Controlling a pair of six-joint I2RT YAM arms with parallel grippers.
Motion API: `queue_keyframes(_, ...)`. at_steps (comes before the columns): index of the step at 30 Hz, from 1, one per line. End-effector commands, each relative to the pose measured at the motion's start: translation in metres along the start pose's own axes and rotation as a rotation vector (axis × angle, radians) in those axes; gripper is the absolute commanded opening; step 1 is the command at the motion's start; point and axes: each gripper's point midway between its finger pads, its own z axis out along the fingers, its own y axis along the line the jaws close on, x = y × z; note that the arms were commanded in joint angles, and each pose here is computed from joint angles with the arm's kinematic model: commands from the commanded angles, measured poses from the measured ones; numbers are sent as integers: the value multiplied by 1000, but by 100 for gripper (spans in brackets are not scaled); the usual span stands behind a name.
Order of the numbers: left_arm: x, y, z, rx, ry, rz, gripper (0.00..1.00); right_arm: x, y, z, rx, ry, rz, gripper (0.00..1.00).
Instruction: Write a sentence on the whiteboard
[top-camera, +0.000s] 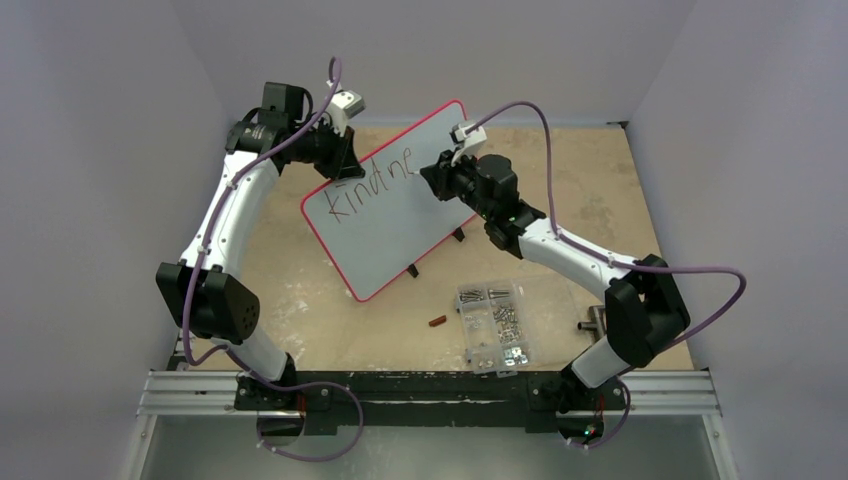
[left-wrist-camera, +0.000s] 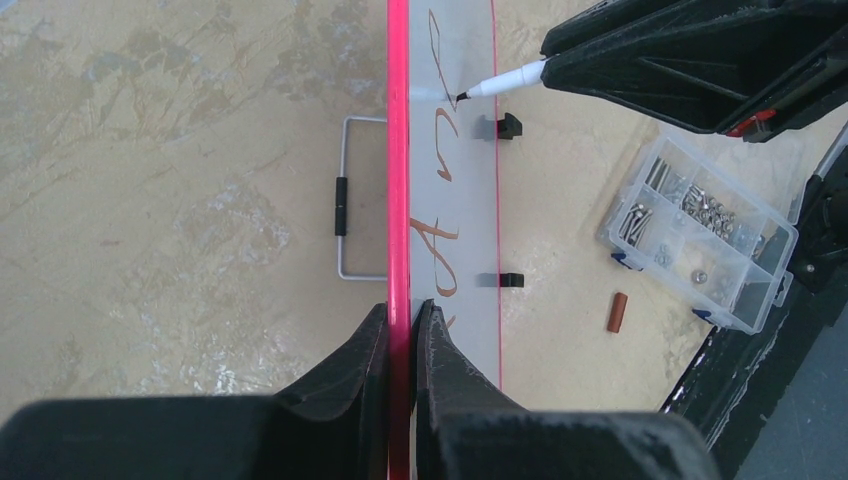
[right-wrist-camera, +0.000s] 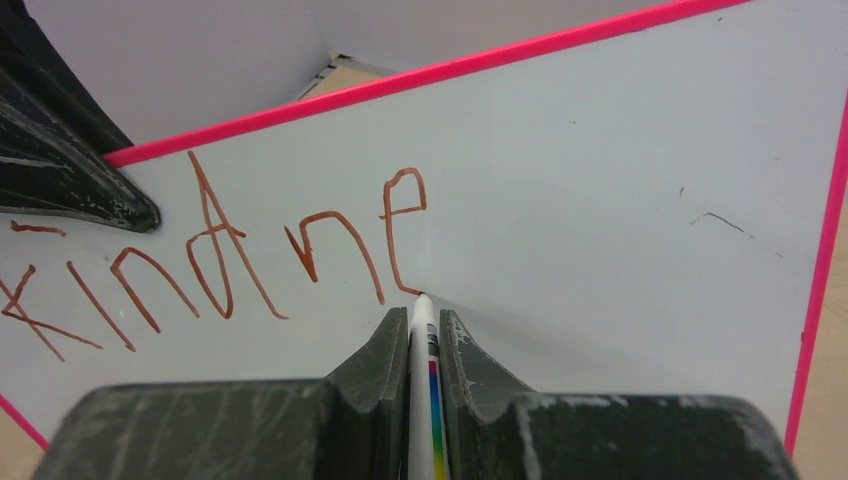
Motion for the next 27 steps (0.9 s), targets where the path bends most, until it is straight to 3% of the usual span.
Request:
queue_keyframes(1,12,4,-3,-37,48,74,0,-34,-9,-3,70,-72,-12,0)
queue_keyframes(27,12,3,-4,-38,49,76,0,-94,-14,-16,113,-227,-23,0)
